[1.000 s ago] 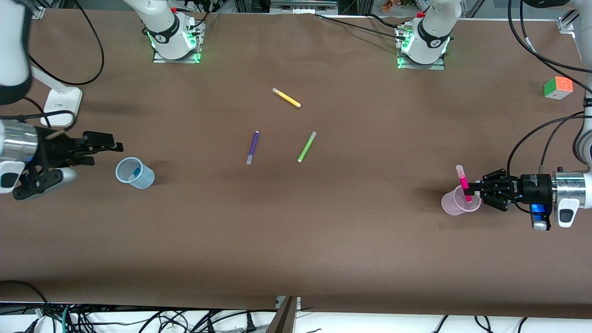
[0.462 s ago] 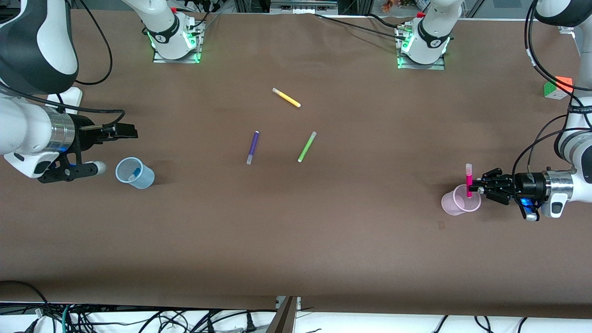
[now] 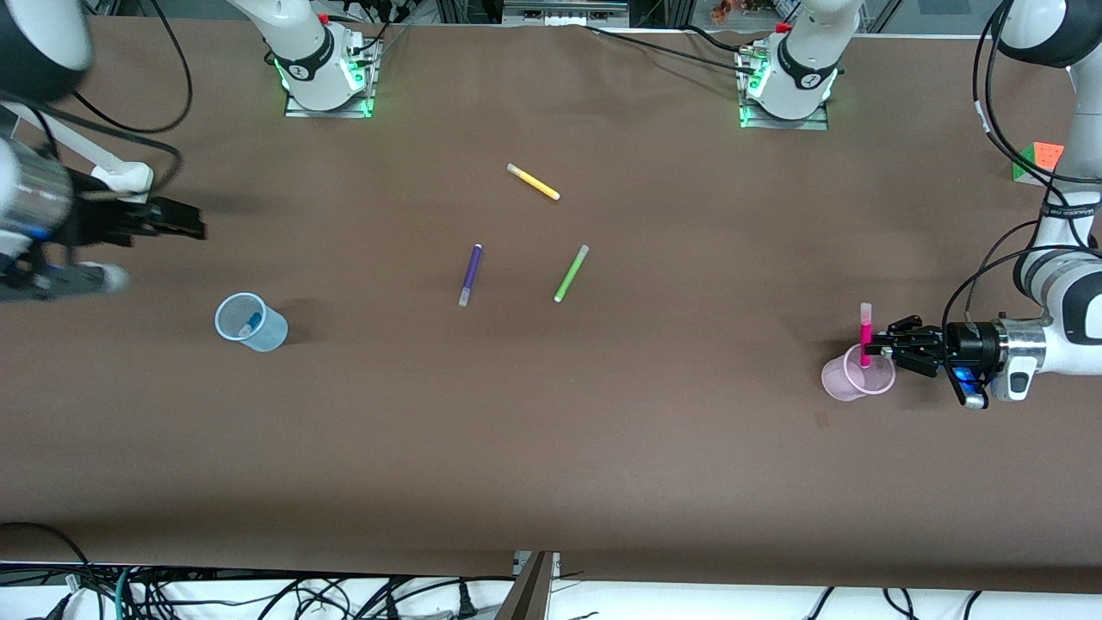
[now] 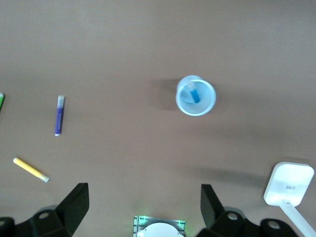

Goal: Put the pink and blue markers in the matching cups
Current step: 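Carry the pink marker over the pink cup while the right gripper withdraws, then lower the pink marker into the pink cup and open the left gripper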

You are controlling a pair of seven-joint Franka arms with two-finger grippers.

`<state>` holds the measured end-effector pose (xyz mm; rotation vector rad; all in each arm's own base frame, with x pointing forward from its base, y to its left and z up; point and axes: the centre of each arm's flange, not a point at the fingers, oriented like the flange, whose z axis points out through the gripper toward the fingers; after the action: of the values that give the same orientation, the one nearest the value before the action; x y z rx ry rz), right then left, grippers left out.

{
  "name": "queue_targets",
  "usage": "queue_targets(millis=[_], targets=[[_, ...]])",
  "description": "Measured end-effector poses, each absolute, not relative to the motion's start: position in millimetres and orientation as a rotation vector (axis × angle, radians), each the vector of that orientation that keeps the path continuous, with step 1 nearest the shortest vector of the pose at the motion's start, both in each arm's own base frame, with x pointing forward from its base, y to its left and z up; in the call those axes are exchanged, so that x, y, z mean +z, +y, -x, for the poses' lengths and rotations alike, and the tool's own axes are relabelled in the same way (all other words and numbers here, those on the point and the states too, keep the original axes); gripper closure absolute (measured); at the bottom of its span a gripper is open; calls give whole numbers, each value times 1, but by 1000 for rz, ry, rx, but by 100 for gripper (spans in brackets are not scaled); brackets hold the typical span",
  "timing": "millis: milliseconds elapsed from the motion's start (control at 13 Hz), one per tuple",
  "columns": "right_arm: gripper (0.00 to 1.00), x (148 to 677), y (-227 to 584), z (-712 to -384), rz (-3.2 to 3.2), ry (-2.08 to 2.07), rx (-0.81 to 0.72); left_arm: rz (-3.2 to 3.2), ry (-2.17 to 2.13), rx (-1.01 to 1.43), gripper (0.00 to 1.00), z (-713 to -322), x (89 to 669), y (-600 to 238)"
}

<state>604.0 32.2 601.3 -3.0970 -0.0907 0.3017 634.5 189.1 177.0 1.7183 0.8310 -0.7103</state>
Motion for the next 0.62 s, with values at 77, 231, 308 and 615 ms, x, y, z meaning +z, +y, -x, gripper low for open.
queue_targets(millis=[77, 231, 308, 615], targets=[[0, 610, 13, -591, 3095, -46, 281, -1715, 826, -708, 82, -634, 173, 189], [0, 617, -10, -565, 3089, 10, 287, -1711, 816, -704, 82, -632, 168, 189], [0, 615, -12, -556, 3086, 17, 301, -1711, 809, -699, 82, -632, 165, 190], [0, 597, -10, -543, 3083, 13, 348, -1699, 807, -680, 82, -631, 161, 194]])
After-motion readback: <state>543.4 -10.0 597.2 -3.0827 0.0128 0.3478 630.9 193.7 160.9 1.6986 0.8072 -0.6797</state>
